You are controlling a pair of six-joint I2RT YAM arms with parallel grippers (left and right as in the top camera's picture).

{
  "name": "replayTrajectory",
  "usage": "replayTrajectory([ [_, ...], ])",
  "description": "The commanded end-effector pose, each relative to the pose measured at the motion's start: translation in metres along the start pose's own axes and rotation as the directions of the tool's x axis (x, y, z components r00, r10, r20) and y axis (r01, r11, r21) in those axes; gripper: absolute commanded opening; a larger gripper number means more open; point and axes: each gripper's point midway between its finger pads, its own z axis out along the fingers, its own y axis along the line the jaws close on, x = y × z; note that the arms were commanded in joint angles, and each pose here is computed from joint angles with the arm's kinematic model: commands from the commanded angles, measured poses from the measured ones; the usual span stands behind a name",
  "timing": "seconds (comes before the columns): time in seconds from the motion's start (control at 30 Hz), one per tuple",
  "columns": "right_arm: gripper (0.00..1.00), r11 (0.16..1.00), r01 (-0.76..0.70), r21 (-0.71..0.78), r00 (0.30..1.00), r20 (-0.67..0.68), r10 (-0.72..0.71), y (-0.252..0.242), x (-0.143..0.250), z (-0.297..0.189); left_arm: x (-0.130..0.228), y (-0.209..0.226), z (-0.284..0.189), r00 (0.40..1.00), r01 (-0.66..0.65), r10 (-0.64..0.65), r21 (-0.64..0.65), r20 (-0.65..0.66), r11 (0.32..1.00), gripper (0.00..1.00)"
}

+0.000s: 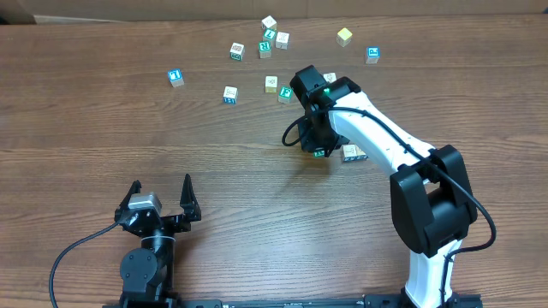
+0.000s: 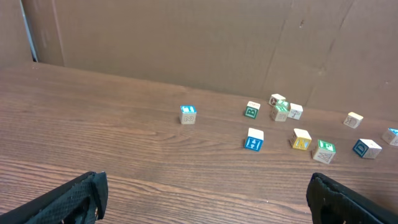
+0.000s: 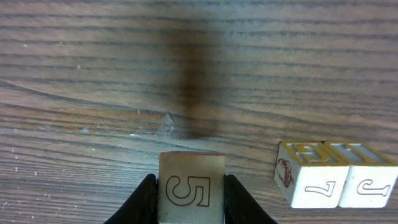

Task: Form a horizontal line
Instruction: 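Carry the white 5 block right and lower it left of the row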

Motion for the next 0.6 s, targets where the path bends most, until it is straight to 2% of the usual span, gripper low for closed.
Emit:
replayTrajectory([
  [0.0,0.26,1.000,-0.021,0.010,1.000,-0.017,0.021,-0.002,0.005,0.007,-0.001,0.002,0.000,1.000,-0.020,0.020,-0.006,0.008,1.000,1.00],
  [0.57,0.26,1.000,-0.020,0.013,0.999,-0.024,0.021,-0.004,0.013,0.023,-0.001,0.002,0.000,1.000,-0.020,0.020,-0.006,0.008,1.000,1.00],
])
